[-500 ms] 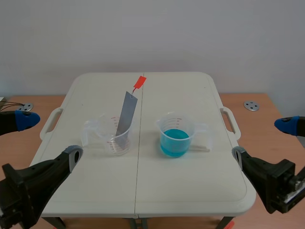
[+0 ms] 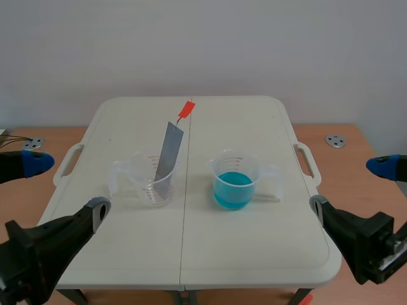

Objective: Hold the metal plate by the orange handle, dip it into the blue solution, take it out and point at it, then put the plate back in the beaker on the left.
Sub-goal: 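Lift the metal plate out of the left beaker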

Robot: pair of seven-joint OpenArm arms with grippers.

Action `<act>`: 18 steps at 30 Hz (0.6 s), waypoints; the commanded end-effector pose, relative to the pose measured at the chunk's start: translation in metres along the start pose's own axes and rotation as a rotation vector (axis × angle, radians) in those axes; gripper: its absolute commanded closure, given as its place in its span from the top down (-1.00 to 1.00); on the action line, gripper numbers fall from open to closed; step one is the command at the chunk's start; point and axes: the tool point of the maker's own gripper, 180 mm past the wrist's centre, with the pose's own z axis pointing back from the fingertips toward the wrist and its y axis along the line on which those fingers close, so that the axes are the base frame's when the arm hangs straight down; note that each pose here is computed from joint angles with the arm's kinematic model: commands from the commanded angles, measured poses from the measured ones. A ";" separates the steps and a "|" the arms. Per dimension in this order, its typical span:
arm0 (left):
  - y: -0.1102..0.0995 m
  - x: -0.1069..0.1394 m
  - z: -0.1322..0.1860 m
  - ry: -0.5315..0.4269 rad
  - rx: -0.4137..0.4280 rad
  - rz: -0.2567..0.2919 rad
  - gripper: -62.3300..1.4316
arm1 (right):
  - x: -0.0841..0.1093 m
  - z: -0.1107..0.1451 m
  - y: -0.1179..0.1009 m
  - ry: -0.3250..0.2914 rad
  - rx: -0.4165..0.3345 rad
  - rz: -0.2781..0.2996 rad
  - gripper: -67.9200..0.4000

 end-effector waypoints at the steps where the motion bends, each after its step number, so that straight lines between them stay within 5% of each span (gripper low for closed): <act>1: -0.002 0.004 -0.001 -0.007 -0.002 0.002 0.54 | 0.012 -0.002 -0.001 -0.038 0.006 0.013 0.74; 4: -0.002 -0.001 -0.001 0.019 -0.003 -0.001 -0.98 | 0.013 -0.002 -0.001 -0.042 0.006 0.014 0.74; 18: -0.002 -0.018 0.013 0.068 0.051 0.040 -0.89 | 0.031 -0.019 -0.003 -0.084 0.021 0.015 0.74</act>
